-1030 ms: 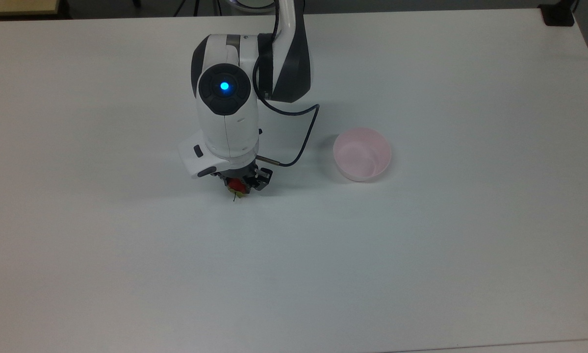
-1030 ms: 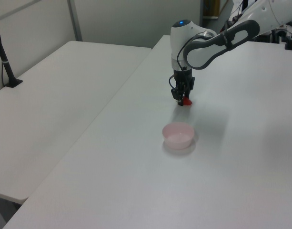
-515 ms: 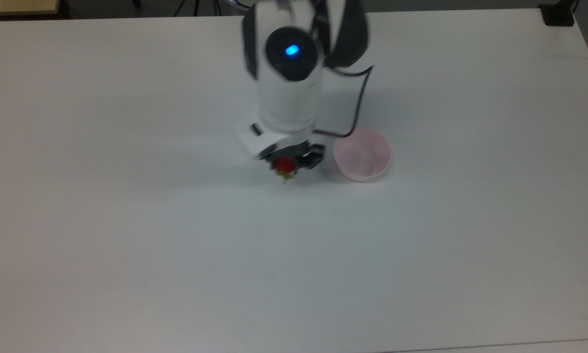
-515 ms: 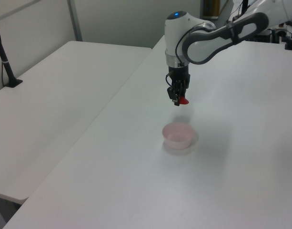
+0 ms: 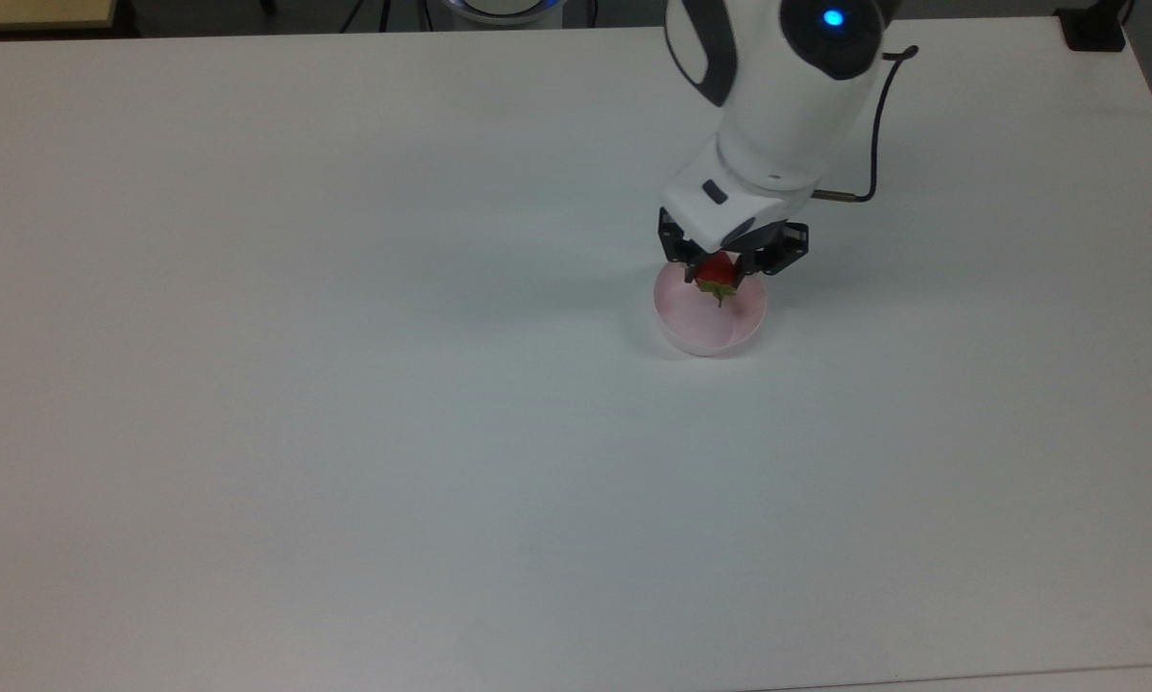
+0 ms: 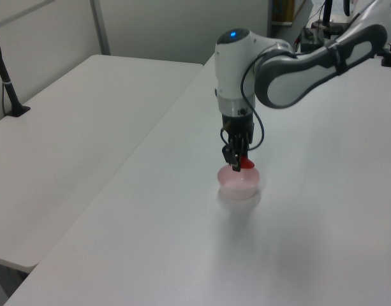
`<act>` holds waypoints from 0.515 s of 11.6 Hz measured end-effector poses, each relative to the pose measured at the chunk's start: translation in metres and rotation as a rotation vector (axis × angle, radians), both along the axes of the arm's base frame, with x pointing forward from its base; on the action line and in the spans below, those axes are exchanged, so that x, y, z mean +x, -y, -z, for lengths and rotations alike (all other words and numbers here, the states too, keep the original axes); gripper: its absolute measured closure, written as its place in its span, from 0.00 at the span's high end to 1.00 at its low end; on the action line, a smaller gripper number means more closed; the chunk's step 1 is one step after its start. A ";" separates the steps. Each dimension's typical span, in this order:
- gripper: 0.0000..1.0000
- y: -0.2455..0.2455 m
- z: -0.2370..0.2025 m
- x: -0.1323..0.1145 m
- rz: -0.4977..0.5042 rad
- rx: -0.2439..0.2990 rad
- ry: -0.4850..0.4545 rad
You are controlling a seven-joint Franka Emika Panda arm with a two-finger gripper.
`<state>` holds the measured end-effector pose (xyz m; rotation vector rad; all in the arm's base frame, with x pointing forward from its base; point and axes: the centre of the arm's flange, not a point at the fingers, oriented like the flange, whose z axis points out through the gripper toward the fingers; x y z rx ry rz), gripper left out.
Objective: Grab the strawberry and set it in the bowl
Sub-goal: 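Lower the strawberry into the bowl and open the gripper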
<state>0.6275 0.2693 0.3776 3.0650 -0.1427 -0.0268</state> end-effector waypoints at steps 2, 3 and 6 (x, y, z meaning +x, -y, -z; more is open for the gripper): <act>0.60 -0.003 0.011 0.001 0.015 -0.018 0.005; 0.76 0.000 0.011 0.003 0.020 -0.022 0.012; 1.00 0.011 -0.016 0.009 0.008 -0.021 0.056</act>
